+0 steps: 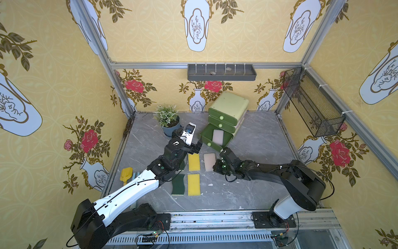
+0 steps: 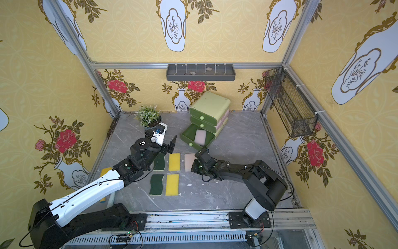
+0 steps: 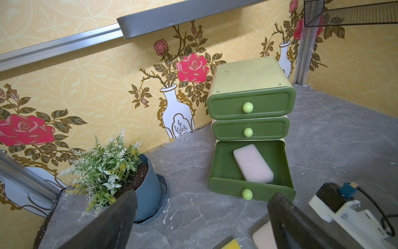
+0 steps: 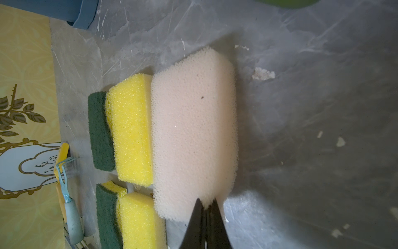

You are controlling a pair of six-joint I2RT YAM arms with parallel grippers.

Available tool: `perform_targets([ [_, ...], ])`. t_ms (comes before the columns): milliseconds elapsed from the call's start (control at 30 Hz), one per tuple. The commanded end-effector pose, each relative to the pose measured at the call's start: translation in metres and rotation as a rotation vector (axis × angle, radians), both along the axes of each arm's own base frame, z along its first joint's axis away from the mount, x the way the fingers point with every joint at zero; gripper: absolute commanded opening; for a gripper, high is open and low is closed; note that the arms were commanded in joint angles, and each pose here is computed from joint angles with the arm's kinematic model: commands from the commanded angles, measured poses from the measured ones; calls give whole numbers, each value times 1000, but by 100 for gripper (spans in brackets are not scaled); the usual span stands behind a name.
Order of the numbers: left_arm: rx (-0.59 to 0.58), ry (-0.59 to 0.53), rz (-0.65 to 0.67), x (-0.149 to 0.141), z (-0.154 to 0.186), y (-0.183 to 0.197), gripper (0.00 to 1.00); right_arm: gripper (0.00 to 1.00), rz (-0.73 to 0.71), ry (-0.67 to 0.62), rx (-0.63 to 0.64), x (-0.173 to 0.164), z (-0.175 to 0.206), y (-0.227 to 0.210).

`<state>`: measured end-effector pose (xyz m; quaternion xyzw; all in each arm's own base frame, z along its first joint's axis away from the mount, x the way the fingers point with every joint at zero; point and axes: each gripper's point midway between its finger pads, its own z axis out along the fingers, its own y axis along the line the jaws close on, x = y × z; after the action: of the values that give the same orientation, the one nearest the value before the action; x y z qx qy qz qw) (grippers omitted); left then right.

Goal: Take the sponge out of the drawer
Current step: Place the sponge at the center of the board.

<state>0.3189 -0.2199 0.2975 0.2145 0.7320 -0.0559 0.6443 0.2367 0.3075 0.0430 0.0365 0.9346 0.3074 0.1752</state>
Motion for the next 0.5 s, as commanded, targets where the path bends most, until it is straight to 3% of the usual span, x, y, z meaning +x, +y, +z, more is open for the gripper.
perform_targets([
  [0, -12, -15, 7, 2, 2, 0, 100, 18, -7, -8, 17, 2, 3, 3],
  [300, -12, -12, 5, 2, 1, 0, 100, 54, -19, -15, 10, 2, 10, -2],
  [467, -9, -9, 8, 2, -1, 0, 100, 66, -14, -32, -5, 4, 18, -4],
])
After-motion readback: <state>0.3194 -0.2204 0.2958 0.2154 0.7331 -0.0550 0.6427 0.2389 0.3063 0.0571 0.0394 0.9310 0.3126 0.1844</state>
